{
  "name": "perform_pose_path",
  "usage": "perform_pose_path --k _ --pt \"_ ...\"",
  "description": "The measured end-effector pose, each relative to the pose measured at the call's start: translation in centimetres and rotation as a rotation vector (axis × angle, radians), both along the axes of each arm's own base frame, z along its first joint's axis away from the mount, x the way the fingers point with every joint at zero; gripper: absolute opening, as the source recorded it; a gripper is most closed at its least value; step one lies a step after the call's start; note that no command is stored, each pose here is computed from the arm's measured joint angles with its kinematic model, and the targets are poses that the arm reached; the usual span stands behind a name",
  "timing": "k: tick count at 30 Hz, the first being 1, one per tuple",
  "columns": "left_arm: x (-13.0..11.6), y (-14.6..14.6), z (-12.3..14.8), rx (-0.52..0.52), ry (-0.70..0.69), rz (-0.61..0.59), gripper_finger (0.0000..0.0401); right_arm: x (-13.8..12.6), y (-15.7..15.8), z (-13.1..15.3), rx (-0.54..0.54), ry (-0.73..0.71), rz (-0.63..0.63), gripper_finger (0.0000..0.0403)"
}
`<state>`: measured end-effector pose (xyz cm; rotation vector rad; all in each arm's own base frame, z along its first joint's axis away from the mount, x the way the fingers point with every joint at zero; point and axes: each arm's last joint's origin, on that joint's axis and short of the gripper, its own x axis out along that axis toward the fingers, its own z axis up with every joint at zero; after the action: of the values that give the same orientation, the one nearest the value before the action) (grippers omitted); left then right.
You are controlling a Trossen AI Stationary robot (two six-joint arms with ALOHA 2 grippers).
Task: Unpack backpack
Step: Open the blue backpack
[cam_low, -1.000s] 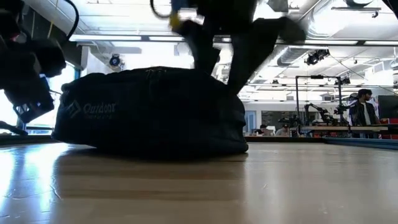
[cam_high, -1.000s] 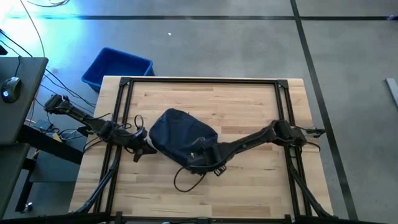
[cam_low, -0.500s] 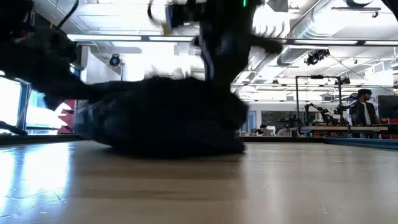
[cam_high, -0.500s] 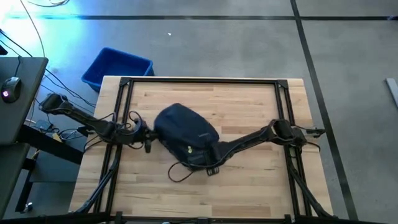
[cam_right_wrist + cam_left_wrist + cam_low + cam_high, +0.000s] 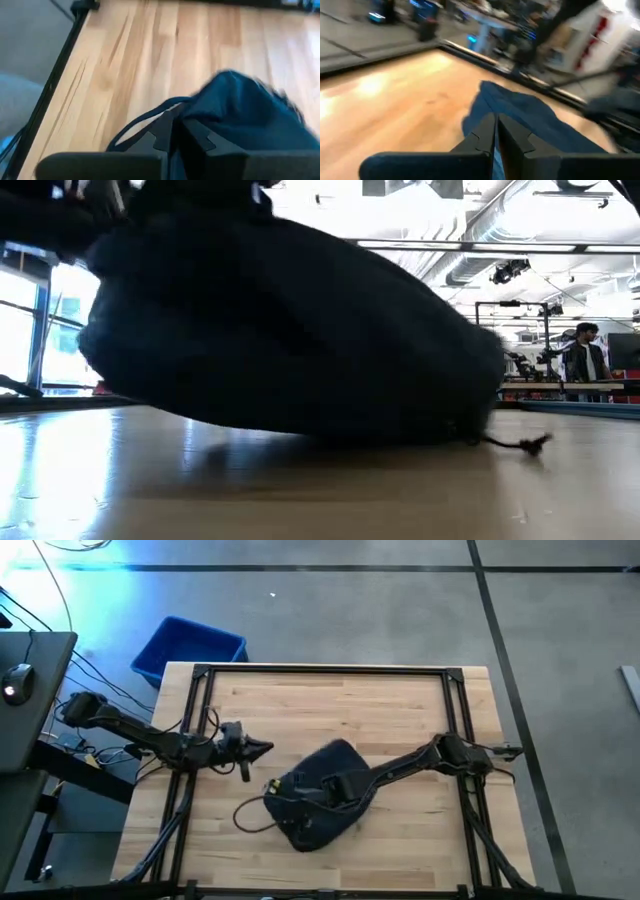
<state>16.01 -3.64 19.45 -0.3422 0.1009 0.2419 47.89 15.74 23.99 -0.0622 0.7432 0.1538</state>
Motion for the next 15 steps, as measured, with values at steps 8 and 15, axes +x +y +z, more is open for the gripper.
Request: perform_pose_path --k 8,15 --pt "-0.4 -3.0 1.7 -0.031 0.244 -0.151 0.0000 0.4 -1.2 1.0 -0.028 -0.051 0.071 0.0153" --pt "-0.7 -4.2 0.9 -0.115 0.265 -0.138 0.0000 -1.1 -2.0 5.9 -0.078 -0.131 0.050 0.0251"
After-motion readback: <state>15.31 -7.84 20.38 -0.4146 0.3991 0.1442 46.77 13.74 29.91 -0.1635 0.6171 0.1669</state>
